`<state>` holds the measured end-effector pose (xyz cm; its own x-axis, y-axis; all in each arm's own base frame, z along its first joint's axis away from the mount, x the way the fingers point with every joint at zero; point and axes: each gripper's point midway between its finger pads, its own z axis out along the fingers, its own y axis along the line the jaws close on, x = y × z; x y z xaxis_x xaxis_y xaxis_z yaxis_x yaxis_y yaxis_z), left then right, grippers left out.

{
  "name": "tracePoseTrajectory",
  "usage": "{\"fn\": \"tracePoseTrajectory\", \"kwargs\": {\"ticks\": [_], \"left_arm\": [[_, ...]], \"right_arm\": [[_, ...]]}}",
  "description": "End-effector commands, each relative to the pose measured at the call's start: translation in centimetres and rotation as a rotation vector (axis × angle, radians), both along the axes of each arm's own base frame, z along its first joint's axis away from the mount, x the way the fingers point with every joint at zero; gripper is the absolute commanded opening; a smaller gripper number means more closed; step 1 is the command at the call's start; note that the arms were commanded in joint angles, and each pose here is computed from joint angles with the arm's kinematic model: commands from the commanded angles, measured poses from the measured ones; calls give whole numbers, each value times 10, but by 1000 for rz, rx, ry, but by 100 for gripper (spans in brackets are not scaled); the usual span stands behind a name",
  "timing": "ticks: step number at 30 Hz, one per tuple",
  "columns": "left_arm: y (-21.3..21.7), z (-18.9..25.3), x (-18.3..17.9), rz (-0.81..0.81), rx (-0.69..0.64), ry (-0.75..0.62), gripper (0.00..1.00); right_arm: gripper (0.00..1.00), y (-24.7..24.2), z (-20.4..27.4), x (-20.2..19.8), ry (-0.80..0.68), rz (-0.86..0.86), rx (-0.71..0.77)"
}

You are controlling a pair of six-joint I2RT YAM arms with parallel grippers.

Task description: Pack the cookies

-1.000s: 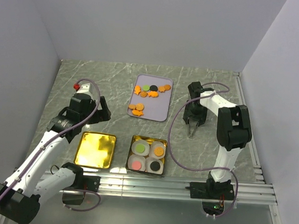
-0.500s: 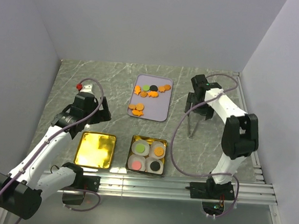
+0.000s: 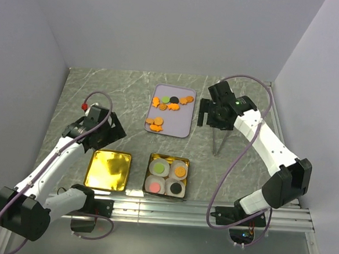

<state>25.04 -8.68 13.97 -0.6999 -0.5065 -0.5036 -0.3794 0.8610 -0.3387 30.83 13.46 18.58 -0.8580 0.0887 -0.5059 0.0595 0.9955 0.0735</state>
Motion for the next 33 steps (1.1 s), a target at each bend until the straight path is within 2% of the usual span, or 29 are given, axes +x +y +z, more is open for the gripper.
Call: {"fn": "tracePoseTrajectory", "kwargs": {"ticks": [1,3,8,9,12,18,21,26,30,33], "left_arm": [[9,9,-5,161,-50,7,99],[11,4,-9,223,-84,42,99],[11,-24,-21,328,-113,180,91],[11,-31,-22,352,-114,207,86],[10,-44,-24,392,-118,250,80],[20,-63,-22,474,-47,310,79],[21,-67,-9,494,-27,314,79],[24,-82,0,529,29,360,78],[25,-96,5,544,48,372,72],[26,-108,7,552,61,391,69]], "right_arm": [[95,16,22,-7,-30,52,101],[95,24,24,-12,-13,89,137],[95,36,35,-31,2,178,193],[95,35,37,-37,-5,188,205],[95,33,38,-54,9,219,226],[95,32,29,-94,48,201,331],[95,37,27,-116,73,208,412],[94,29,30,-126,54,237,379],[94,31,40,-131,26,261,401],[95,29,43,-136,-1,295,359]]}}
